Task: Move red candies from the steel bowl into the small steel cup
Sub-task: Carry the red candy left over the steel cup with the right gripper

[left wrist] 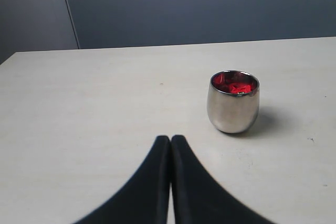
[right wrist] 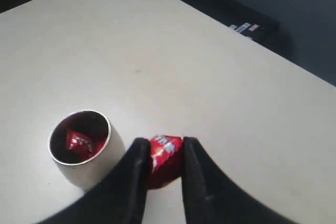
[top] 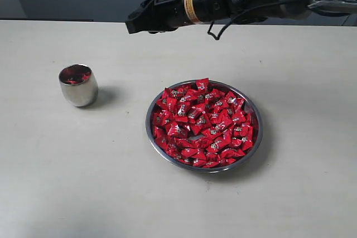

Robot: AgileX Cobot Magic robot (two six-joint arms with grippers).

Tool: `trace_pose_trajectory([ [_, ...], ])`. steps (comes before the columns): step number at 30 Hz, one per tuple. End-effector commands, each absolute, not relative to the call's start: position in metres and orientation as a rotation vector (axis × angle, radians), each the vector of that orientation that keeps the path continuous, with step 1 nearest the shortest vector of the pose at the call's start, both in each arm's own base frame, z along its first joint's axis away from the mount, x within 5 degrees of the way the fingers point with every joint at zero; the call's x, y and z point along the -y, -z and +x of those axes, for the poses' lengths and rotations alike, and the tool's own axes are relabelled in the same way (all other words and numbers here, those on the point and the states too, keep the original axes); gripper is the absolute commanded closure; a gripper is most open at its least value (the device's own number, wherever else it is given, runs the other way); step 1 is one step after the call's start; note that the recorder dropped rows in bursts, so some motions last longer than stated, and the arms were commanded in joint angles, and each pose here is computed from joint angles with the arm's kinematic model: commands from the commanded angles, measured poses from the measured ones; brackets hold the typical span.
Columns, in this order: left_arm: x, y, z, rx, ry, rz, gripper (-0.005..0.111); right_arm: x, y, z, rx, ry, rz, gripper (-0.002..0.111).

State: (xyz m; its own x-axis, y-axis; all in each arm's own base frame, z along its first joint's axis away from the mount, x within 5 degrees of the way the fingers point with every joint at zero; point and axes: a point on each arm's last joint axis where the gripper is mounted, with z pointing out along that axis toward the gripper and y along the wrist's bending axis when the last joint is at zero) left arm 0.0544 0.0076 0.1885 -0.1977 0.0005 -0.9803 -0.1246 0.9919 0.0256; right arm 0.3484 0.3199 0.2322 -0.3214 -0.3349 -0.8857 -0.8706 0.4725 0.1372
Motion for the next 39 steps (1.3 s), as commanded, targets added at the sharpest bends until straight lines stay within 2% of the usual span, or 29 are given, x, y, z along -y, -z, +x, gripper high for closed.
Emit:
trace_pose_trajectory([
  [1,-0.008,-0.187,0.054,-1.767,-0.114,-0.093,0.106,-0.338,-0.225,0.360,-1.819,-0.898,-1.092,0.109],
  [11,-0.008,-0.187,0.054,-1.767,-0.114,-0.093,0.106,-0.366,-0.207,0.376,-1.730,-1.074,-1.204,0.109],
  [20,-0.008,-0.187,0.054,-1.767,-0.114,-0.093,0.106,-0.382,-0.184,0.368,-1.750,-1.211,-1.198,0.109],
  [29,-0.008,-0.187,0.054,-1.767,-0.114,-0.093,0.106,-0.417,-0.175,0.348,-1.710,-1.255,-1.241,0.109],
  [39,-0.008,-0.187,0.054,-1.767,-0.114,-0.093,0.106,-0.431,-0.158,0.358,-1.780,-1.283,-1.151,0.109],
])
